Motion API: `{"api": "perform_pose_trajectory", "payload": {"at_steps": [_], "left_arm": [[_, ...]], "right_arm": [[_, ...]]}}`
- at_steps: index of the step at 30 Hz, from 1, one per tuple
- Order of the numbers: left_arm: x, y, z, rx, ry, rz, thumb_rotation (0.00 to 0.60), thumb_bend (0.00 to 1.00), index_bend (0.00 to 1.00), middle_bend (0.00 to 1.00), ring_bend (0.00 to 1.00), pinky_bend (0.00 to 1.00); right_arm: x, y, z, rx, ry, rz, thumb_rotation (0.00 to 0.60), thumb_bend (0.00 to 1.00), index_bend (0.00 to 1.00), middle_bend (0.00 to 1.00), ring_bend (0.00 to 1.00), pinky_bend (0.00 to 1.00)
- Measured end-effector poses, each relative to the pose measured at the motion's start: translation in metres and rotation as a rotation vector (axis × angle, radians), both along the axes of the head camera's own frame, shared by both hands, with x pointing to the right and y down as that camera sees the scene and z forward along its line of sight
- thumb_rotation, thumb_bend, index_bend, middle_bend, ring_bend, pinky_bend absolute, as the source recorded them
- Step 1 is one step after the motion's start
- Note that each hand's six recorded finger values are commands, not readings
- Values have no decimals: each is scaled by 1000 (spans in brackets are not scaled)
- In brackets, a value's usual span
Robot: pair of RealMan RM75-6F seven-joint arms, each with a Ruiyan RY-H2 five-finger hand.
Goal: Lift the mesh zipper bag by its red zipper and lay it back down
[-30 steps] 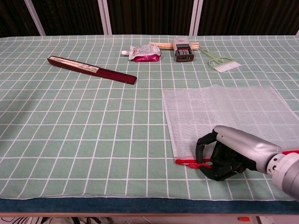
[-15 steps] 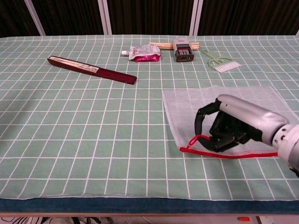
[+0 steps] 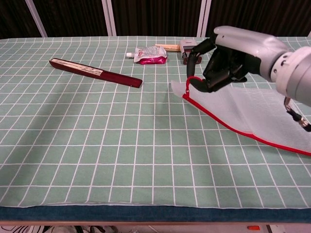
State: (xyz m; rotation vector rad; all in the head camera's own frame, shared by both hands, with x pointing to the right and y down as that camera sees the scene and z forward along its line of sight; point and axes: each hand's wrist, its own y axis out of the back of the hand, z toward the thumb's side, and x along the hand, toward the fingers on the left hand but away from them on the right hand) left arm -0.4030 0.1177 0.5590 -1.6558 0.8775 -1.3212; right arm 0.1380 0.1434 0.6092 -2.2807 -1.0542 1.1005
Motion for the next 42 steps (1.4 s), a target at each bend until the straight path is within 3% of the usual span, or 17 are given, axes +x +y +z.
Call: {"api": "perform_pose_trajectory", "payload": {"at_steps": [8,17,26,34,42], "left_arm": [[81,-48,1,-11,51,174,600,143,184,24,0,24],[164,-77,10,-61,85,345,600,173,298,64,0,26],[219,-76,28,-111,116,431,600,175,329,72,0,43],[253,-69,37,-156,182,450,600,175,337,72,0,43],[278,-59,42,-231,258,458,600,245,362,72,0,43]], "right_arm": [[-9,-20,-10,6,5,-2,600,596,727,1000,1000,942],[-14,-33,-18,14,-1,4,600,605,727,1000,1000,942],[-22,-38,-27,25,-12,-1,600,612,730,1000,1000,942],[-27,-43,-38,46,-20,-5,600,612,730,1000,1000,942],[-22,-46,-40,49,-15,9,600,612,732,1000,1000,942]]}}
